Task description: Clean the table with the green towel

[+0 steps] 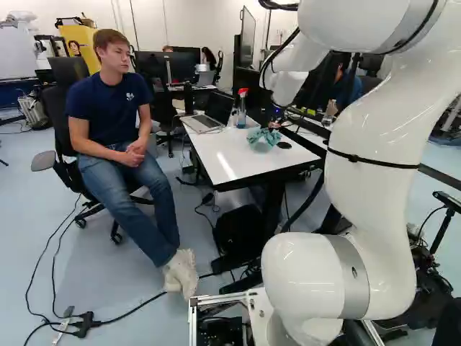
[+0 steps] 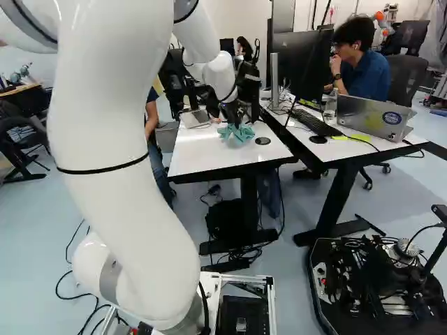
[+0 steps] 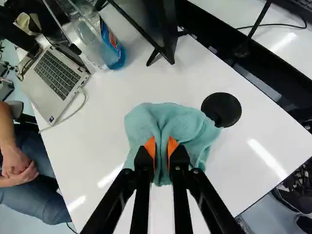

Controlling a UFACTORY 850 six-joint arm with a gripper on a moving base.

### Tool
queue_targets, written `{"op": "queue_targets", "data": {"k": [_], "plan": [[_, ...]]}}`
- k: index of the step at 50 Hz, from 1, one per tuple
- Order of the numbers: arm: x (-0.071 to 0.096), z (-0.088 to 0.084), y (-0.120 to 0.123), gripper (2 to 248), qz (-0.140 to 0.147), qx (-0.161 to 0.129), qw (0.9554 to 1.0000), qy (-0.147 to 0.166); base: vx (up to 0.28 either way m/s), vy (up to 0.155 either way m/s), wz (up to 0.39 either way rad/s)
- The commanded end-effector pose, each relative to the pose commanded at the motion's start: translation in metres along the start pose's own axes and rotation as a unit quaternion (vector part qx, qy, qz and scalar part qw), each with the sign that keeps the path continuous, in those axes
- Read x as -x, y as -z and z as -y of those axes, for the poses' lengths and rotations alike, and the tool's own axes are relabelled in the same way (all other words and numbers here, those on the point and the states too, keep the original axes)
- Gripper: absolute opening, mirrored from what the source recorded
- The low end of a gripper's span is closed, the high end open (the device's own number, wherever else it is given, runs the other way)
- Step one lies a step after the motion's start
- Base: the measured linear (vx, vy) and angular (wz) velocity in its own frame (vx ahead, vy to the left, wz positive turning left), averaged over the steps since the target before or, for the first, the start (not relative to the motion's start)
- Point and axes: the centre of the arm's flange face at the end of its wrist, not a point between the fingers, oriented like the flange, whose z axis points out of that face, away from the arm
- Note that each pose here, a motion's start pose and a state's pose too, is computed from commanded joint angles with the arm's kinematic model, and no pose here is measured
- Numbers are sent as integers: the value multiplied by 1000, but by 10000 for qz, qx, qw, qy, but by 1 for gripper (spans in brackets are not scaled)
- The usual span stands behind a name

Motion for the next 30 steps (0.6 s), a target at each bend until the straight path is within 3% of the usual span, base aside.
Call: {"op": "queue_targets", "data": {"k": [30], "plan": [[-6, -7, -46, 48, -63, 97, 9999, -40, 0, 0, 0]]}}
